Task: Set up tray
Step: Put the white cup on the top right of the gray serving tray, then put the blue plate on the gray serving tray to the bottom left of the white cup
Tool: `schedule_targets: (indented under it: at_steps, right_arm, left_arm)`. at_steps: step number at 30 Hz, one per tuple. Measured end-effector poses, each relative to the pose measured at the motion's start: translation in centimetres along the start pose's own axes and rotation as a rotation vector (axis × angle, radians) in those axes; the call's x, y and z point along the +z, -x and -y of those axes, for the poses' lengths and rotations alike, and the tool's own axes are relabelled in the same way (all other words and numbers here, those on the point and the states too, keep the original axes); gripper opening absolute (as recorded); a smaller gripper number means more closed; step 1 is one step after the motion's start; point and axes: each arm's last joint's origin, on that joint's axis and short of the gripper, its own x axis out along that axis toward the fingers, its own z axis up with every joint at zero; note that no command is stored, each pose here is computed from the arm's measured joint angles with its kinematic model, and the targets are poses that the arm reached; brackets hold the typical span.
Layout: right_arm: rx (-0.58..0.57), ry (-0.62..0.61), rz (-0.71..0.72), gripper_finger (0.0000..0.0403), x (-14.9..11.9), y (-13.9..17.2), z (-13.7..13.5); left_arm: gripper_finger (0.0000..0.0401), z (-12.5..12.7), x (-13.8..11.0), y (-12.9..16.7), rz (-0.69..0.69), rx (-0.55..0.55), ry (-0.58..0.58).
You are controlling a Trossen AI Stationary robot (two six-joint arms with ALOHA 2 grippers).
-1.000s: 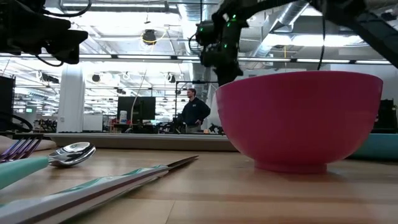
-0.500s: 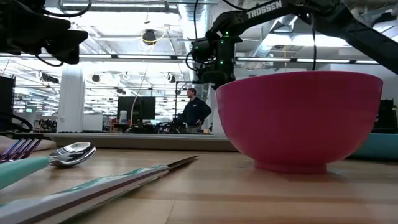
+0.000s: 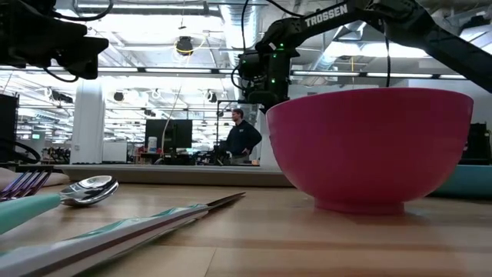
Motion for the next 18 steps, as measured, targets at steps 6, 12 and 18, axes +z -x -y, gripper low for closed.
schedule_targets:
  at_steps: [6, 12, 18]
  right_arm:
    - [0.001, 0.000, 0.004, 0.0027, 0.04, 0.00, 0.00]
    - [0.026, 0.001, 0.007, 0.0043, 0.04, 0.03, -0.07]
    - [0.028, 0.000, -0.001, 0.0042, -0.05, 0.03, -0.07]
  left_arm:
    - [0.0169, 0.01, 0.00, 0.00, 0.000, -0.002, 0.001]
    - [0.0169, 0.01, 0.00, 0.00, 0.000, -0.002, 0.002]
    - [0.0169, 0.01, 0.00, 0.00, 0.000, -0.002, 0.003]
